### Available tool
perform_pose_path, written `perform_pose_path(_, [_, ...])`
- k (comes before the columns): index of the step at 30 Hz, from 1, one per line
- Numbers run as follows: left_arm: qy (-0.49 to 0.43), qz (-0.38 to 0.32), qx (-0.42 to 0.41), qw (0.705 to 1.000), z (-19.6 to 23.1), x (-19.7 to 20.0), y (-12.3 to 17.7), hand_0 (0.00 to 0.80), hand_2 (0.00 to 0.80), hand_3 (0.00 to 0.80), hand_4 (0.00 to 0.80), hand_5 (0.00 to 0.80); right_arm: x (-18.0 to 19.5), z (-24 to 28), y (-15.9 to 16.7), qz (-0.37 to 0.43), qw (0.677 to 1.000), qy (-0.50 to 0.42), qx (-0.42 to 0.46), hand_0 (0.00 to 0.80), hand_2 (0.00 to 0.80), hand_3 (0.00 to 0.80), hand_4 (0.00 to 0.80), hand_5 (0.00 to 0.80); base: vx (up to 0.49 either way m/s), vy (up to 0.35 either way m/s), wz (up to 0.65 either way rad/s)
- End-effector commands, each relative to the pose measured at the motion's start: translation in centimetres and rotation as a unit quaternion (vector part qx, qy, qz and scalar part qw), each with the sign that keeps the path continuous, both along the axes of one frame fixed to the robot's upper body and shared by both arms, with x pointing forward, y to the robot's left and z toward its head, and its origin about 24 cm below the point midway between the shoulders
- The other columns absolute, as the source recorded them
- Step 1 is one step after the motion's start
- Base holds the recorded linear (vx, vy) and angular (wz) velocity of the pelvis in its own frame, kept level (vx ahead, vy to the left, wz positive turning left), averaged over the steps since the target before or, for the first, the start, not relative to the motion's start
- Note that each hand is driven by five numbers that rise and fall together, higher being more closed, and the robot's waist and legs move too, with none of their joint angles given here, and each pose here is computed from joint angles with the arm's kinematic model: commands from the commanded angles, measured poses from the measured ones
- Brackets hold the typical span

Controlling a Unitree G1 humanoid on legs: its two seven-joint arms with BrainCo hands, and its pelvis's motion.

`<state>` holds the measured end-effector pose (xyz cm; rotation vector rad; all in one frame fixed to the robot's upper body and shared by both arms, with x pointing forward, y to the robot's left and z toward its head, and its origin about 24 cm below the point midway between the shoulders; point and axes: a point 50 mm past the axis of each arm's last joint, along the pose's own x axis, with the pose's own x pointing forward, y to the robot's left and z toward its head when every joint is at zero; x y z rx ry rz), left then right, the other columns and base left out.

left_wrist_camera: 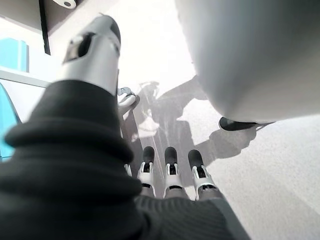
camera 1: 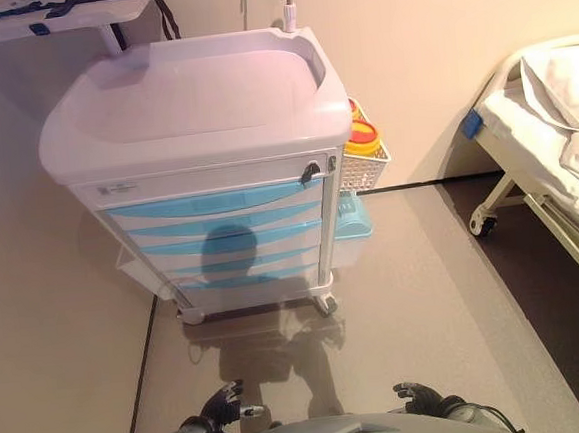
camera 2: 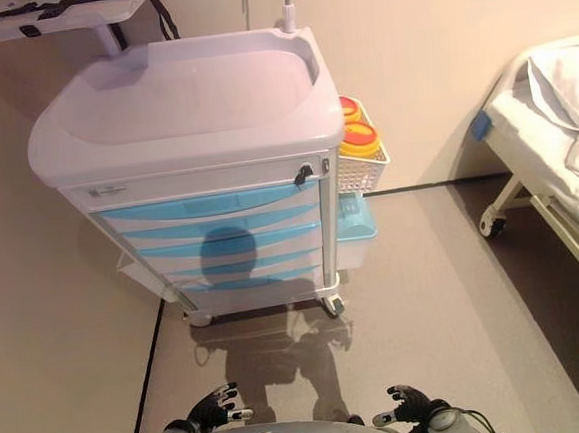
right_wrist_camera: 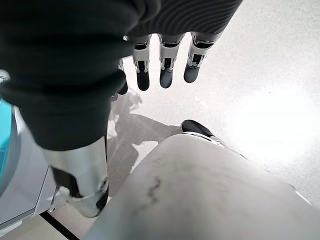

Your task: Open the drawer and pick up the medicine

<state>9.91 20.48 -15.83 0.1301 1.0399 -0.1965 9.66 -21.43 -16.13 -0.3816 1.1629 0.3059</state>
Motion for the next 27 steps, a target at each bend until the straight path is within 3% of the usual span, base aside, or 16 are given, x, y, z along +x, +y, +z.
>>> perform_pose_path(1, [-0.017, -0.024, -0.003, 1.0, 0.1, 0.82, -0.71, 0.0, 0.0, 0.0, 0.0, 0.0, 1.58, 0.2, 1.32, 0.023, 0.999, -0.022, 0.016, 0.0, 0.0, 0.0, 0.0, 0.0, 0.0, 0.0, 0.0])
perform_pose_path(27, [-0.02, 0.033, -0.001, 0.999, 0.04, 0.7, -0.47, 0.0, 0.0, 0.0, 0.0, 0.0, 0.83, -0.01, 1.07, 0.009, 1.0, -0.016, 0.012, 0.0, 0.0, 0.0, 0.0, 0.0, 0.019, 0.01, 0.0])
